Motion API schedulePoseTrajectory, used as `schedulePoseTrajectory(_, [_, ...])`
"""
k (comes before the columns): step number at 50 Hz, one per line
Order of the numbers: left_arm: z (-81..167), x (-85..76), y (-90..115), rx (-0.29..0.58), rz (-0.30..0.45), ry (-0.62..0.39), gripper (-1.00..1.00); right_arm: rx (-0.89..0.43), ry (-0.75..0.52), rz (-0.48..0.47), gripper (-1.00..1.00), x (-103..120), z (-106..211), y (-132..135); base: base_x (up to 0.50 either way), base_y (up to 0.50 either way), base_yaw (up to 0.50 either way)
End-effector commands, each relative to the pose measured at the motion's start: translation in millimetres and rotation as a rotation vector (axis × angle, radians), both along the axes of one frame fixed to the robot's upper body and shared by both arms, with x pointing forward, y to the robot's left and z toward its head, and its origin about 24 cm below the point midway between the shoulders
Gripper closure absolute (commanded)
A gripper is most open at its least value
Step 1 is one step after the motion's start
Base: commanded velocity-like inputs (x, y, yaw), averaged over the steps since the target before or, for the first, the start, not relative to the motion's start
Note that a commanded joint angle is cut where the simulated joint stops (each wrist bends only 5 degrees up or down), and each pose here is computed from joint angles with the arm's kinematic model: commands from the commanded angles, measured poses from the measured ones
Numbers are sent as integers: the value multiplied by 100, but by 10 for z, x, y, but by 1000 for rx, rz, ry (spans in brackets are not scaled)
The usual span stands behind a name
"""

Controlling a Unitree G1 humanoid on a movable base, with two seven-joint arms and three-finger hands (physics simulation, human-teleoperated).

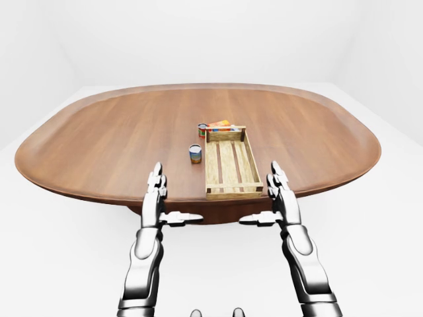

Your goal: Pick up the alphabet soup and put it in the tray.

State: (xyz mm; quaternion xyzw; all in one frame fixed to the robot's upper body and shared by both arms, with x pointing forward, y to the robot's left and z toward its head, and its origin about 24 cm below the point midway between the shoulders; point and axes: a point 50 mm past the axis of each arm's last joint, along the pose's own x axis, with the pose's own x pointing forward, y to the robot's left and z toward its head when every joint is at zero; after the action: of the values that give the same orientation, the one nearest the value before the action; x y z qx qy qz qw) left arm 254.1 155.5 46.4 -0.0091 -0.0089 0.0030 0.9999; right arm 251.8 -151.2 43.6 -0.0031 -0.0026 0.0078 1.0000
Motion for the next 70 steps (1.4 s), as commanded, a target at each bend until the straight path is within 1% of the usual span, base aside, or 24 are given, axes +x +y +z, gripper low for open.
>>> schedulePoseTrajectory(1, [154,-15,117,-42,9,-38,-100,-22,-34,33,-100,-99,169,-41,0,0,0])
schedulePoseTrajectory(2, [177,-14,124,-46,11,-41,-100,-22,-37,32,-100,-112,193,-44,0,0,0])
schedulePoseTrajectory(3, [273,-4,151,-59,20,-71,-100,-31,-77,28,-100,-146,288,-55,0,0,0])
schedulePoseTrajectory(4, [280,-4,153,-60,21,-74,-100,-31,-89,27,-100,-157,317,-59,0,0,0])
schedulePoseTrajectory(5, [361,-10,174,-65,28,-109,-100,-30,-106,27,-100,-174,357,-67,0,0,0])
schedulePoseTrajectory(10, [422,-38,177,-66,30,-136,-100,-41,-136,15,-100,-206,427,-102,0,0,0])
schedulePoseTrajectory(11, [526,-40,206,-76,41,-181,-100,-45,-161,9,-100,-231,487,-117,0,0,0])
schedulePoseTrajectory(14, [698,-51,259,-85,58,-255,-100,-48,-203,1,-100,-278,585,-143,0,0,0])
schedulePoseTrajectory(16, [741,-52,284,-83,65,-273,-100,-50,-217,-5,-100,-299,617,-165,0,0,0])
schedulePoseTrajectory(20, [752,-22,328,-96,81,-277,-100,-56,-243,-26,-100,-343,681,-231,0,0,0])
schedulePoseTrajectory(24, [779,-2,354,-105,92,-287,-100,-67,-315,-59,-100,-443,849,-327,0,0,0])
schedulePoseTrajectory(28, [797,20,392,-116,108,-293,-100,-71,-334,-79,-100,-486,894,-388,0,0,0])
schedulePoseTrajectory(29, [834,17,410,-121,114,-308,-100,-73,-338,-88,-100,-501,904,-414,0,0,0])
schedulePoseTrajectory(31, [854,10,413,-140,104,-319,-100,-72,-346,-94,-100,-519,921,-436,0,0,0])
schedulePoseTrajectory(33, [857,9,432,-147,109,-321,-100,-73,-365,-104,-100,-552,962,-461,0,0,0])
schedulePoseTrajectory(40, [813,24,424,-150,109,-300,-100,-71,-414,-133,-100,-636,1066,-530,0,0,0])
schedulePoseTrajectory(46, [789,38,426,-152,111,-289,-100,-53,-409,-126,-100,-612,1048,-510,0,0,0])
schedulePoseTrajectory(47, [785,38,427,-153,112,-287,-100,-71,-402,-114,-100,-603,1040,-489,0,0,0])
schedulePoseTrajectory(51, [787,49,436,-157,115,-287,-100,-48,-406,-125,-100,-596,1039,-503,0,-49,0])
schedulePoseTrajectory(56, [774,58,441,-161,118,-281,-100,-50,-410,-116,-100,-591,1048,-473,0,-50,0])
schedulePoseTrajectory(64, [779,53,443,-162,117,-283,-100,-51,-411,-129,-100,-591,1051,-492,0,-50,0])
schedulePoseTrajectory(66, [786,49,443,-160,117,-286,-100,-51,-414,-155,-100,-579,1055,-510,0,-50,0])
schedulePoseTrajectory(68, [788,51,444,-161,118,-287,-100,-73,-401,-163,-100,-547,1035,-505,0,0,0])
schedulePoseTrajectory(70, [790,50,447,-159,120,-288,-100,-68,-392,-174,-100,-524,1014,-516,0,0,0])
